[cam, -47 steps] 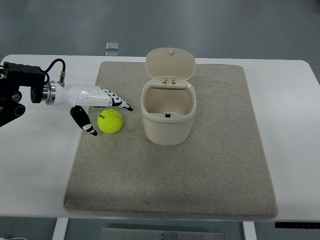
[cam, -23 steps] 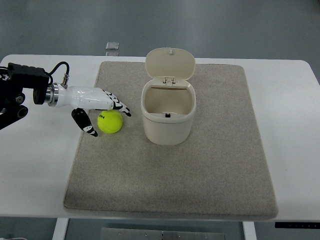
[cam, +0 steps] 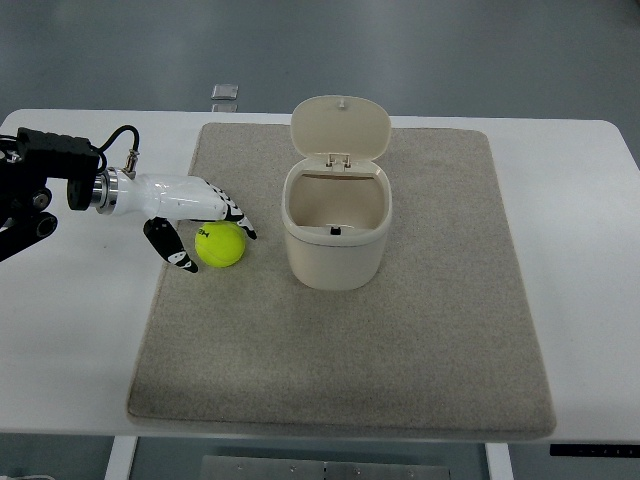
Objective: Put tennis ball into box with left hand
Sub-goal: 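Close the left hand fingers around the yellow tennis ball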
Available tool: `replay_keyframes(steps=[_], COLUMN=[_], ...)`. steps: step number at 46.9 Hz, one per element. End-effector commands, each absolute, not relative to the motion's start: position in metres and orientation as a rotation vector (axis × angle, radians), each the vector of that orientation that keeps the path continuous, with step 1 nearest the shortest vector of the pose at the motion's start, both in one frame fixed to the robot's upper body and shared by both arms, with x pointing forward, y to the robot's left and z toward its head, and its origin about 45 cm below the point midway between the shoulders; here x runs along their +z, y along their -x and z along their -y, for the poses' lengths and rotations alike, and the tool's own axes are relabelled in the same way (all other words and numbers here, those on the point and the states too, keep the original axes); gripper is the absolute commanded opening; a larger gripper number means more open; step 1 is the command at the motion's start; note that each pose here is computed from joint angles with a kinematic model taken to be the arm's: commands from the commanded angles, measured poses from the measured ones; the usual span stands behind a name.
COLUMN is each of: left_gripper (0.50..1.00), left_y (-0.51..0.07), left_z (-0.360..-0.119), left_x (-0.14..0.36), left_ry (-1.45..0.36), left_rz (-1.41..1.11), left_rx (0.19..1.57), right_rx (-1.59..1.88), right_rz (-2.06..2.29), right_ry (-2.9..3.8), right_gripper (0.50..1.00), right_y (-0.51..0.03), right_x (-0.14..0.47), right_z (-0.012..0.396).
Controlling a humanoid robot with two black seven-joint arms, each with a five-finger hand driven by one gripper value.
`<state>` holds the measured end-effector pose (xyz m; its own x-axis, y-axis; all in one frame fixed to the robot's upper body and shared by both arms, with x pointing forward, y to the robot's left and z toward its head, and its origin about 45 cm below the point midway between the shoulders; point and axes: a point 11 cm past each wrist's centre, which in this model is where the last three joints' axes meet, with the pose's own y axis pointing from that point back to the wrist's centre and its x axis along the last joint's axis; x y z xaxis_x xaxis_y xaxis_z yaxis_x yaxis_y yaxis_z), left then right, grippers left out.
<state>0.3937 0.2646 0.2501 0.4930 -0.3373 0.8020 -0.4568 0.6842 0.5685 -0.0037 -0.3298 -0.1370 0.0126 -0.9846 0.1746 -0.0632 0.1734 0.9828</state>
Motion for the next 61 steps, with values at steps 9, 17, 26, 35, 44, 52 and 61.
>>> replay_keyframes(steps=[9, 17, 26, 35, 44, 52, 61], left_gripper=[0.823, 0.801, 0.784, 0.716, 0.624, 0.5, 0.5], left_y=[-0.3934, -0.3928, -0.3923, -0.3922, -0.3919, -0.3914, -0.39], left_z=[-0.2646, -0.265, -0.2662, -0.2663, -0.2663, -0.2644, -0.2658], left_x=[0.2493, 0.248, 0.2477, 0.2476, 0.2469, 0.2486, 0.253], left_ry=[-0.854, -0.855, -0.858, -0.859, -0.861, -0.856, -0.865], left_rz=[1.098, 1.096, 1.097, 1.098, 1.097, 1.102, 1.125], left_rx=[0.09, 0.089, 0.087, 0.086, 0.082, 0.079, 0.062], right_rx=[-1.036, -1.036, -1.036, -1.036, -1.036, -1.036, -1.036], right_rz=[1.319, 1.319, 1.319, 1.319, 1.319, 1.319, 1.319], right_ry=[-1.131, -1.131, -1.131, -1.131, -1.131, -1.131, -1.131], right_gripper=[0.901, 0.901, 0.901, 0.901, 0.901, 0.901, 0.901], right_y=[0.0037, 0.0037, 0.0037, 0.0037, 0.0037, 0.0037, 0.0037], right_x=[-0.137, -0.137, -0.137, -0.137, -0.137, -0.137, -0.137], right_z=[0.3298, 0.3298, 0.3298, 0.3298, 0.3298, 0.3298, 0.3298])
